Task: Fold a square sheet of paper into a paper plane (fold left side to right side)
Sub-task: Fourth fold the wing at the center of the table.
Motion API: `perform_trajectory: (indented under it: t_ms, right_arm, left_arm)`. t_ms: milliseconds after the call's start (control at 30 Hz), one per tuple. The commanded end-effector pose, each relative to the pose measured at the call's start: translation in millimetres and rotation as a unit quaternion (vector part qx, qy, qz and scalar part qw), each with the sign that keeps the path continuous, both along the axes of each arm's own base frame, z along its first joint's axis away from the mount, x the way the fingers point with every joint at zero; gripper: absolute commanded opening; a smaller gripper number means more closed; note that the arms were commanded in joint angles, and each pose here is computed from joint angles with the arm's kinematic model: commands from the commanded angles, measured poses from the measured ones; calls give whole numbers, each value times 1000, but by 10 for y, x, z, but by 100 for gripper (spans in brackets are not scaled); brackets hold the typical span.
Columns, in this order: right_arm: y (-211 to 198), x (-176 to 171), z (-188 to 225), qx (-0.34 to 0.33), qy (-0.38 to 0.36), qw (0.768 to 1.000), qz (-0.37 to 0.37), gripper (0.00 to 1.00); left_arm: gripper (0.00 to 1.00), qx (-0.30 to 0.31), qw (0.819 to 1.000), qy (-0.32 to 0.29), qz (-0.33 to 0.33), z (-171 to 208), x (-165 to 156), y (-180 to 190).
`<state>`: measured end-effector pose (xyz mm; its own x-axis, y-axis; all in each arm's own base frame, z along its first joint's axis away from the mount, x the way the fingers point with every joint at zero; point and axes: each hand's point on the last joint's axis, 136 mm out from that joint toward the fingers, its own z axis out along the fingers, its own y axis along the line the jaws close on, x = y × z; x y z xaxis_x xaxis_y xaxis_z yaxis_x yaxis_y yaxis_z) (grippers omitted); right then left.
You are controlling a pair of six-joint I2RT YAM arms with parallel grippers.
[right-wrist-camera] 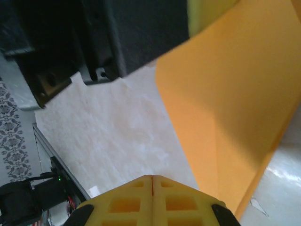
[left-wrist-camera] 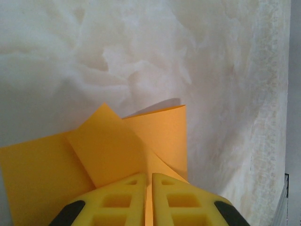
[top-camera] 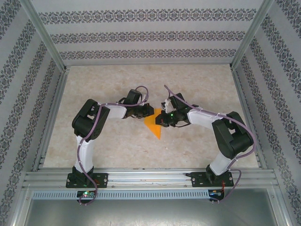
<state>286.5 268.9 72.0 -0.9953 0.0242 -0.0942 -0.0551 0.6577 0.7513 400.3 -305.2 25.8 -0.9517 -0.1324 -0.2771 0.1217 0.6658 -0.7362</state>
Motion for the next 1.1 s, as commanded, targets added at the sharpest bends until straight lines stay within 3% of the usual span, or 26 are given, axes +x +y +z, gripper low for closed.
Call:
perform_trajectory:
  t_ms: [0, 567, 1067]
  right_arm:
    - [54, 120, -67, 13, 6, 1000, -24, 0]
    - [110, 305, -437, -45, 9, 998, -30, 0]
    - [-73, 29, -728, -131, 37, 991, 6, 0]
  left_arm:
    - [12, 57, 997, 41, 10, -420, -191, 203]
    - [12, 71, 996, 49, 18, -464, -202, 250]
    - [9, 102, 992, 64, 33, -571, -221, 351]
